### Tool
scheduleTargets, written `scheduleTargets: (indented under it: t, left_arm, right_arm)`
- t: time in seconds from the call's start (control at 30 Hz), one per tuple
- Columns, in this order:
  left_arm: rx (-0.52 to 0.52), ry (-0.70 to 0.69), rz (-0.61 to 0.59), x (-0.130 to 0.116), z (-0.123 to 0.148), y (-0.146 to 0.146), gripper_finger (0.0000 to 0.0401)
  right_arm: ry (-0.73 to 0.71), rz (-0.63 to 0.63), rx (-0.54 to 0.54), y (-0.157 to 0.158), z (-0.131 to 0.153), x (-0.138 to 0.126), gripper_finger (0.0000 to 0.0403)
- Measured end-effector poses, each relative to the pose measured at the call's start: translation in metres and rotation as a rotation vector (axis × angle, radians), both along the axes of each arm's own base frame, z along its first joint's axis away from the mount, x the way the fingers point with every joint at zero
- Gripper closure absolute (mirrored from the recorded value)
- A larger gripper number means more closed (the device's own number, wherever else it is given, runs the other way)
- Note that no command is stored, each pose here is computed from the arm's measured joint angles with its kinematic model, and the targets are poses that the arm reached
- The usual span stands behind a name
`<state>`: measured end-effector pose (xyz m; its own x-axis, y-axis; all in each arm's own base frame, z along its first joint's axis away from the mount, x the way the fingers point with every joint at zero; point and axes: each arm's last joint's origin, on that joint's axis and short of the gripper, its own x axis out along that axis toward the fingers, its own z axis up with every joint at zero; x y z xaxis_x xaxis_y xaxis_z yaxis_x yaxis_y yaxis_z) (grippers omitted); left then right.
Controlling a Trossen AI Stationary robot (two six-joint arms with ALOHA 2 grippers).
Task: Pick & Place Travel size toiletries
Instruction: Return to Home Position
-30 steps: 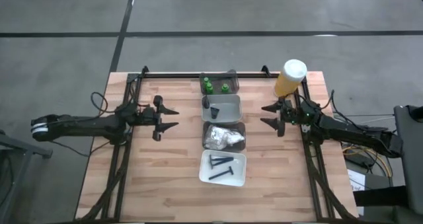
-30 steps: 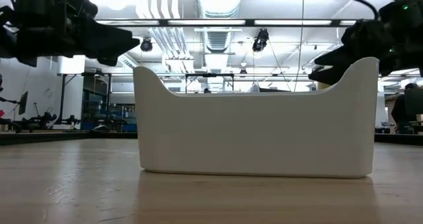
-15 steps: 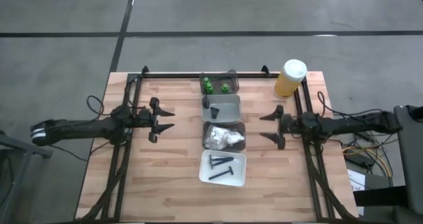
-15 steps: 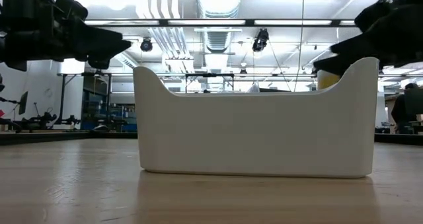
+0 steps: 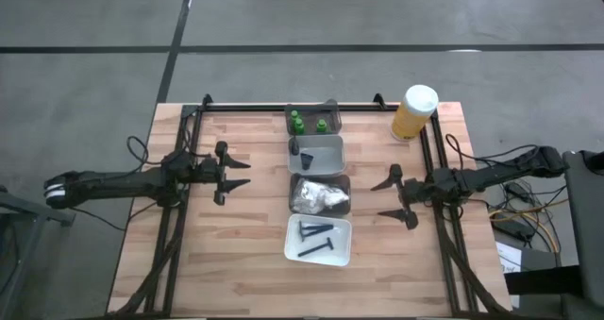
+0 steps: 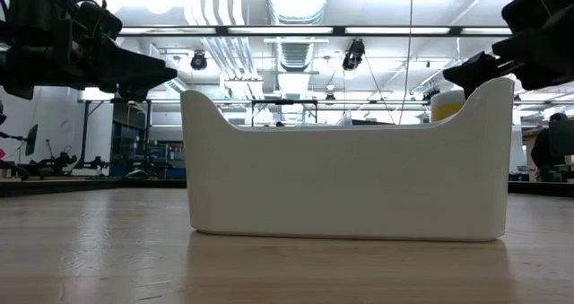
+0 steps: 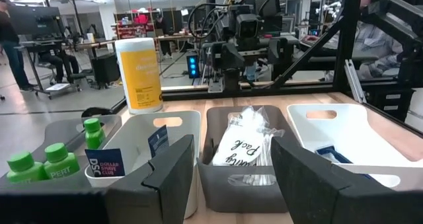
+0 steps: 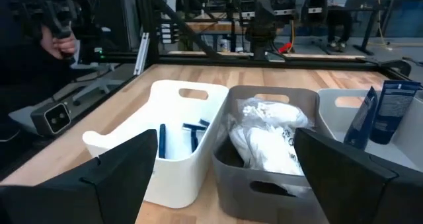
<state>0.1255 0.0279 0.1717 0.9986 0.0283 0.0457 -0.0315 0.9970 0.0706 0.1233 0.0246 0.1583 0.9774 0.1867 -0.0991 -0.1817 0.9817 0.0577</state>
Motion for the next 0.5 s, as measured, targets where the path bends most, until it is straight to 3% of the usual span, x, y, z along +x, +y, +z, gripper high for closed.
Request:
scheduleTargets:
  t: [0.27,0.5]
  left_arm:
    - [0.018,0.0,0.001,0.0,0.0,0.0,0.0195]
    - [0.002,-0.004,0.0,0.0,0.001,0.0,0.0195]
  right_arm:
    - [0.009,0.004,-0.035,0.0,-0.001,-0.002,0.0076]
    - [-0.012,0.004,-0.034,-0.003,0.001,-0.012,0.0065]
